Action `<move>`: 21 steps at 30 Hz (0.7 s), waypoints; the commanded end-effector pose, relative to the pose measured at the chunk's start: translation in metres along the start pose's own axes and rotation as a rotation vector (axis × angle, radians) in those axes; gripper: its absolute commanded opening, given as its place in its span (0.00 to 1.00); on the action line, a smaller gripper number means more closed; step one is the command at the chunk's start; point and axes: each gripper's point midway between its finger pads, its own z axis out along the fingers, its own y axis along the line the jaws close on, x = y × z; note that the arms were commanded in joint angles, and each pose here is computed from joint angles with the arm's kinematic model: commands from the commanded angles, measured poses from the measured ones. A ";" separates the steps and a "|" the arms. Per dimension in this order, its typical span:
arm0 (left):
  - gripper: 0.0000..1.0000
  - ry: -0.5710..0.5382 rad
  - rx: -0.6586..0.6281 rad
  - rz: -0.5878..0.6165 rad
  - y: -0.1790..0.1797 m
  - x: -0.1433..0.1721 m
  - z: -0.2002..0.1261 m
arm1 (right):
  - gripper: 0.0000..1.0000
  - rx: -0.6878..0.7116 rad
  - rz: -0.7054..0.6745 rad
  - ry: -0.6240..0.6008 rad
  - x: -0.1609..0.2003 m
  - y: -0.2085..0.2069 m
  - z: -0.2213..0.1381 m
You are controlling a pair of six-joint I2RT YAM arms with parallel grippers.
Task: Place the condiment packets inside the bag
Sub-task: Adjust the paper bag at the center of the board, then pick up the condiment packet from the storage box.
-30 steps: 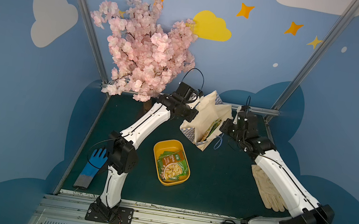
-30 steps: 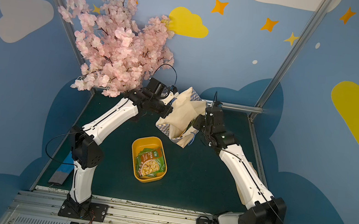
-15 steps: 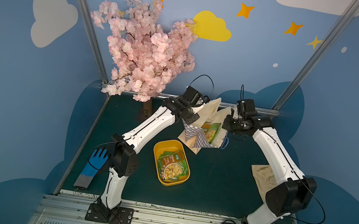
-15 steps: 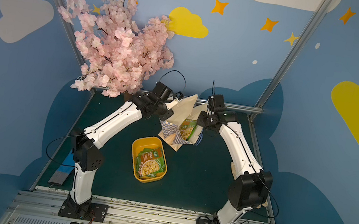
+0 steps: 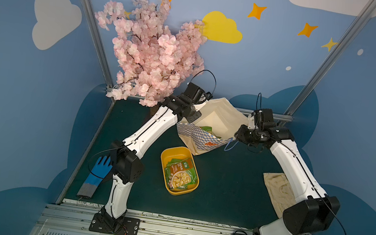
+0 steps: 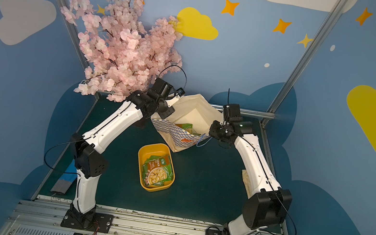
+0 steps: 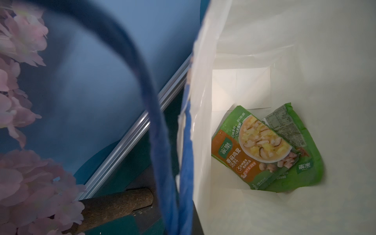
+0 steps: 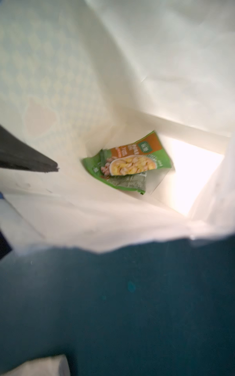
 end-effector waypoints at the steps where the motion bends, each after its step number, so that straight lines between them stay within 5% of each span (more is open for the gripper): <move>1: 0.03 0.016 0.055 -0.026 -0.013 -0.001 0.000 | 0.52 -0.047 -0.025 -0.082 -0.009 0.013 -0.032; 4: 0.03 0.023 0.057 -0.024 -0.014 -0.004 0.001 | 0.68 -0.046 -0.041 -0.151 -0.015 0.014 -0.055; 11: 0.03 0.036 0.059 -0.054 -0.008 -0.015 0.010 | 0.81 -0.157 -0.173 -0.337 0.008 0.045 -0.115; 16: 0.03 0.059 0.083 -0.091 -0.010 -0.010 0.025 | 0.81 -0.384 -0.302 -0.271 0.078 0.092 -0.091; 21: 0.03 0.111 0.111 -0.200 -0.002 0.009 0.039 | 0.81 -0.369 -0.364 -0.154 0.138 0.116 -0.048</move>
